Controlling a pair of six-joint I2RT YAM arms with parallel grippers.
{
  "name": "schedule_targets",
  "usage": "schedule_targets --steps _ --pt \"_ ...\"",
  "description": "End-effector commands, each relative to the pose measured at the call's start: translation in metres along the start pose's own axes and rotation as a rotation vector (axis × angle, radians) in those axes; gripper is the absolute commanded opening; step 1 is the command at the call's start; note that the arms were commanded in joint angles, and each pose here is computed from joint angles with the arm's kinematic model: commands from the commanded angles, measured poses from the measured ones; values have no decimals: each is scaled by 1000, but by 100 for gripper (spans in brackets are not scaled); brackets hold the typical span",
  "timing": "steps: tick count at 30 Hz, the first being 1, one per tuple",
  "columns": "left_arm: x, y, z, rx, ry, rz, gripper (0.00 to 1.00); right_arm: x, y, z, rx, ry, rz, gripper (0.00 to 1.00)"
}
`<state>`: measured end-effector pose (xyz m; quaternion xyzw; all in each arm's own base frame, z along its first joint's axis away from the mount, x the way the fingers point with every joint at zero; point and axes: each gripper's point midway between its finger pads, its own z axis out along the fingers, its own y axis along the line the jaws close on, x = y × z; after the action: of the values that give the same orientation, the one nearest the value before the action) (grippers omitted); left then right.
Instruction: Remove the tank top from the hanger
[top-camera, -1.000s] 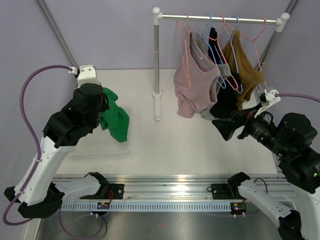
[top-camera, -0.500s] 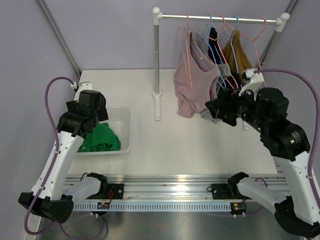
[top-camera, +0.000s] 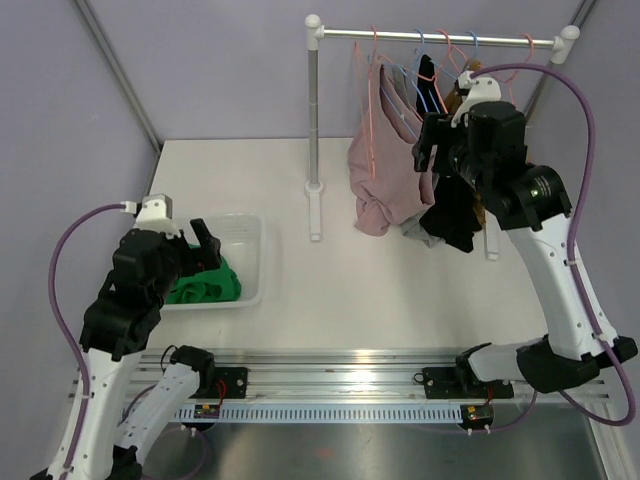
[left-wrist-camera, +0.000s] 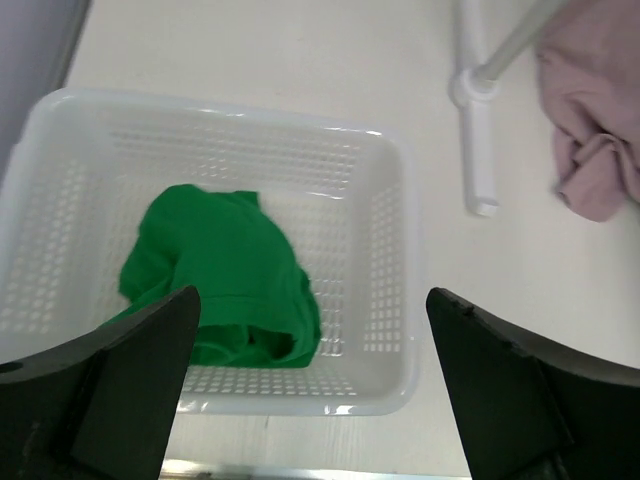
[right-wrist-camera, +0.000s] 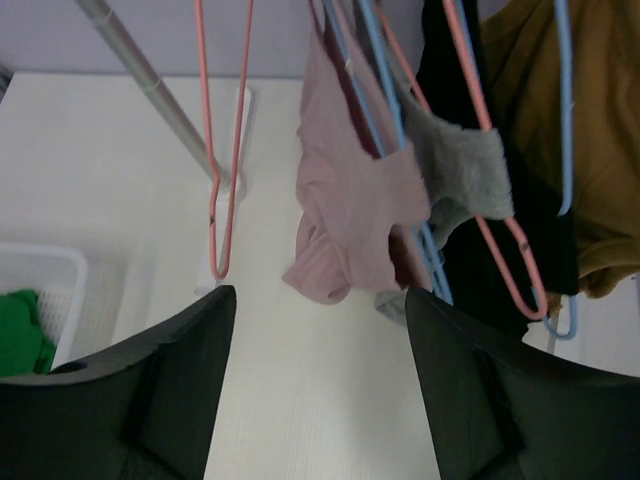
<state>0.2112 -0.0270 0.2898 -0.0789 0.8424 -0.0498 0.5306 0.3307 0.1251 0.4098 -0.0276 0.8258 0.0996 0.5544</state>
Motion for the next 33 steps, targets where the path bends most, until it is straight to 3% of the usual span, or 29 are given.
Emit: schedule_targets --steps 1,6,8,11,16,20,24,27,28,31,33 --pt "7 -49 -2 302 -37 19 99 -44 -24 6 79 -99 -44 74" --pt "20 -42 -4 308 -91 25 99 -61 -23 45 15 -69 -105 71" --pt "16 -43 -10 324 -126 22 99 -65 -26 64 1 -53 -141 65" --pt "17 -41 -10 316 -130 16 99 -62 -27 87 -8 -7 -172 58" --pt "19 -44 -9 327 -118 17 99 -52 -30 119 -23 32 -179 55" --pt "20 -44 -7 329 -115 18 99 -45 -25 134 -61 55 -189 46" --pt "20 -46 -8 338 -117 18 99 -41 -18 138 -91 63 -162 28" --pt "21 -47 -6 342 -110 19 99 -43 -18 137 -89 48 -140 20" --pt "22 -47 -6 346 -105 20 99 -46 -17 135 -89 37 -137 8" --pt "22 -48 -6 347 -105 21 99 -51 -12 128 -111 22 -121 0" --pt "23 -48 -5 348 -103 21 99 -57 -6 121 -139 9 -105 0"
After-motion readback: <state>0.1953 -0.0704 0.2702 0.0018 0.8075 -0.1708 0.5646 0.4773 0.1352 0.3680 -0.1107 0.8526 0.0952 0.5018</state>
